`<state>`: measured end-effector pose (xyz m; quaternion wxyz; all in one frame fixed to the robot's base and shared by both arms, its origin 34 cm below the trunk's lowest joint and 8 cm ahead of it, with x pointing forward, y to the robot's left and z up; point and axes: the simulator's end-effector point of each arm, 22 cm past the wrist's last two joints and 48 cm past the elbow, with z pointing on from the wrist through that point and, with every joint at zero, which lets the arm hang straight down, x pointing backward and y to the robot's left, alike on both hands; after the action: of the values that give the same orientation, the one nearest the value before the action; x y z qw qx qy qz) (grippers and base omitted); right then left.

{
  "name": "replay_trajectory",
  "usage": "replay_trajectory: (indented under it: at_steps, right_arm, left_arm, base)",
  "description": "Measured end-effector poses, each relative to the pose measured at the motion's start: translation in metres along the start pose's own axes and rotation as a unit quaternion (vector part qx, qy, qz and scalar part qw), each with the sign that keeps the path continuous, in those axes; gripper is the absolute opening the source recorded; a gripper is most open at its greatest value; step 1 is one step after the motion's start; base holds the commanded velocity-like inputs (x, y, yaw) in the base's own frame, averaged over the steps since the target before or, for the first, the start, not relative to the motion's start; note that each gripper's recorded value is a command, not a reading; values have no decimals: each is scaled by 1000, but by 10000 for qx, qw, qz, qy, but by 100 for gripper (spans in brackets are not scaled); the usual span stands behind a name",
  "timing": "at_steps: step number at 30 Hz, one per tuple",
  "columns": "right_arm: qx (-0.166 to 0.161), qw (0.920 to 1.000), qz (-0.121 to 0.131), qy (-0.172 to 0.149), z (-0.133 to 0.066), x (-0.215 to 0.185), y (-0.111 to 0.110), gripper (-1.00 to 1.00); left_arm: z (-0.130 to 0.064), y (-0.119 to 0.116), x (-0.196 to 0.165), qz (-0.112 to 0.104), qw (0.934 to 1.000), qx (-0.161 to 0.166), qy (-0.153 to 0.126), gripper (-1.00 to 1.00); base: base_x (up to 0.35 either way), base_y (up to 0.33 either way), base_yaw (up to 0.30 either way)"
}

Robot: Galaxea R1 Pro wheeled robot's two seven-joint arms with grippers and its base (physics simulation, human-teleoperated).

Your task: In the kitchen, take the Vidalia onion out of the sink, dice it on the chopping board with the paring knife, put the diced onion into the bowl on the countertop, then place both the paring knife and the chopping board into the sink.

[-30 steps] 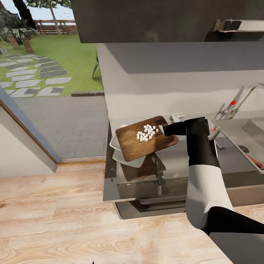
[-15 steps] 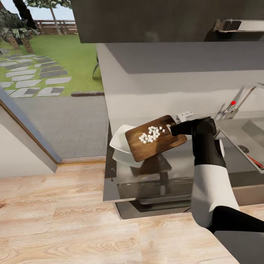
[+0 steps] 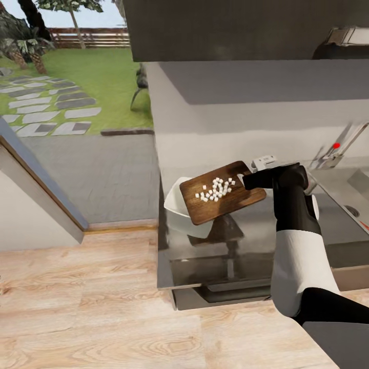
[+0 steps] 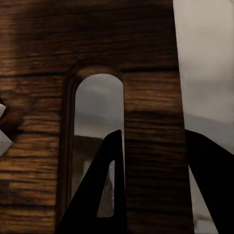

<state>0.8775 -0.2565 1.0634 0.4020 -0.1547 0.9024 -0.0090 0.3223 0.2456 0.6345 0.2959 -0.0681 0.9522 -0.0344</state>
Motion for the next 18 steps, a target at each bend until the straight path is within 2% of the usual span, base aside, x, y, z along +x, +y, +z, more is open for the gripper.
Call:
replay_trajectory:
  at_steps: [4,8,13,18]
  right_arm:
    - [16,10000,10,-4,-1,0,-2,-100]
    - [134,9999,-27,27,-2,3,-14,-100]
    - [170,9998,10,31,-3,4,-17,-100]
    - [481,9988,-11,28,-4,4,-31,-100]
  left_arm:
    - [0,0,0,1,10000,0,4,100]
    - [0,0,0,5,10000,4,6,100]
    - [0,0,0,5,10000,5,5,100]
    - [0,0,0,5,10000,5,4,100]
  base:
    - [67,155,0]
    - [6,15,0]
    - [12,9,0]
    - [99,104,0]
